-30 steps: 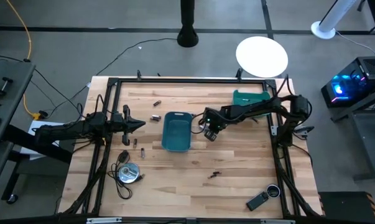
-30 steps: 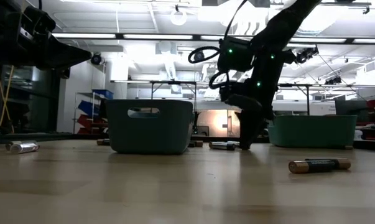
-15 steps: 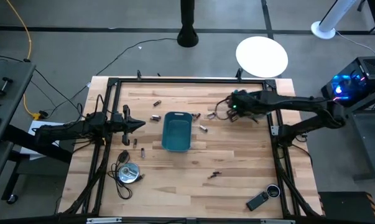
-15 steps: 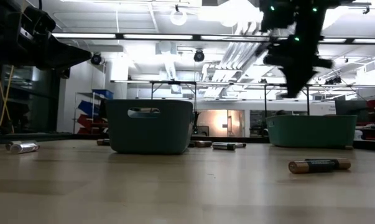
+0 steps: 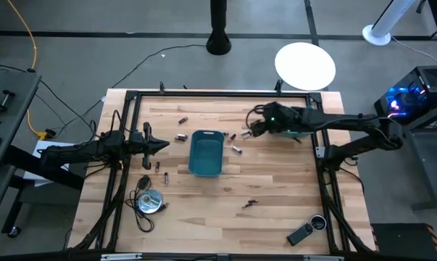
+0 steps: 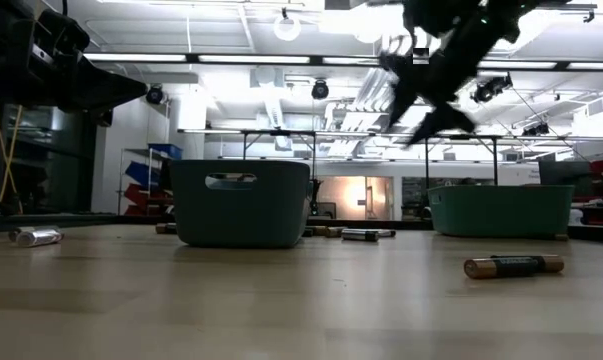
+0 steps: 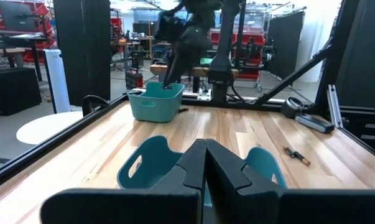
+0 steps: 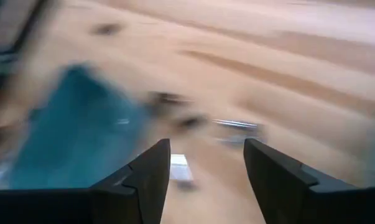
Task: Sort batteries
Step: Put the silver battery into the green bin
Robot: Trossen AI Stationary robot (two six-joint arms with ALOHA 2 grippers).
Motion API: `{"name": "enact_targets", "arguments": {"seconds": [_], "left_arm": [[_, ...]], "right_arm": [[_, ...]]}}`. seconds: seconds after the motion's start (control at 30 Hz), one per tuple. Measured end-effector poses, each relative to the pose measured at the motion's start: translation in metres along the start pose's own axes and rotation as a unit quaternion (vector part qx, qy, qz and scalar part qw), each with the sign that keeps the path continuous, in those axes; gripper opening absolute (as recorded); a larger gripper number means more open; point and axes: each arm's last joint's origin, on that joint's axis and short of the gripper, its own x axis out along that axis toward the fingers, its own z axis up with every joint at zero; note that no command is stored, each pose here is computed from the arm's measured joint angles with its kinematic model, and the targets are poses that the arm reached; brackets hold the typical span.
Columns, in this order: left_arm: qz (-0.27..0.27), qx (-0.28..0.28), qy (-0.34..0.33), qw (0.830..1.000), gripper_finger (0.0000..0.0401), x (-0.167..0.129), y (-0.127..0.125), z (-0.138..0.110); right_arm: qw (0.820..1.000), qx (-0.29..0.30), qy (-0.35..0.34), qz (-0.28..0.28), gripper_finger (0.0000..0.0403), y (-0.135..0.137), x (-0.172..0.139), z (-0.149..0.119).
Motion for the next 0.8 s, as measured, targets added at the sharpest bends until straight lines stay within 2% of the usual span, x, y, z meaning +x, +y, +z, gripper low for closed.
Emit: {"name": "enact_targets", "arguments": {"seconds": [0.1, 0.17, 0.27, 0.37, 0.5, 0.67, 0.73, 0.8], "left_arm": [[0.0, 0.0, 0.0, 1.0, 0.0001, 0.0, 0.0, 0.0], [0.0, 0.0, 0.0, 1.0, 0.0001, 0.0, 0.0, 0.0], [0.0, 0.0, 0.0, 1.0, 0.0001, 0.0, 0.0, 0.0], [0.0, 0.0, 0.0, 1.0, 0.0001, 0.0, 0.0, 0.0], [0.0, 0.0, 0.0, 1.0, 0.0001, 0.0, 0.0, 0.0], [0.0, 0.0, 0.0, 1.0, 0.0001, 0.0, 0.0, 0.0], [0.0, 0.0, 0.0, 1.0, 0.0001, 0.0, 0.0, 0.0], [0.0, 0.0, 0.0, 1.0, 0.0001, 0.0, 0.0, 0.0]], "right_arm": [[0.997, -0.048, 0.028, 0.055, 0.02, 0.02, 0.017, -0.015], [0.993, -0.082, 0.053, 0.067, 0.02, 0.03, 0.032, -0.03], [0.987, -0.119, 0.095, 0.05, 0.0201, 0.035, 0.053, -0.053], [0.984, -0.131, 0.116, 0.018, 0.0201, 0.032, 0.074, -0.066], [0.983, -0.145, 0.107, -0.025, 0.0201, 0.027, 0.096, -0.075], [0.978, -0.181, 0.097, -0.037, 0.02, 0.023, 0.116, -0.083], [0.975, -0.197, 0.099, -0.043, 0.0187, 0.022, 0.121, -0.086], [0.972, -0.207, 0.098, -0.055, 0.0152, 0.021, 0.124, -0.089]]}}
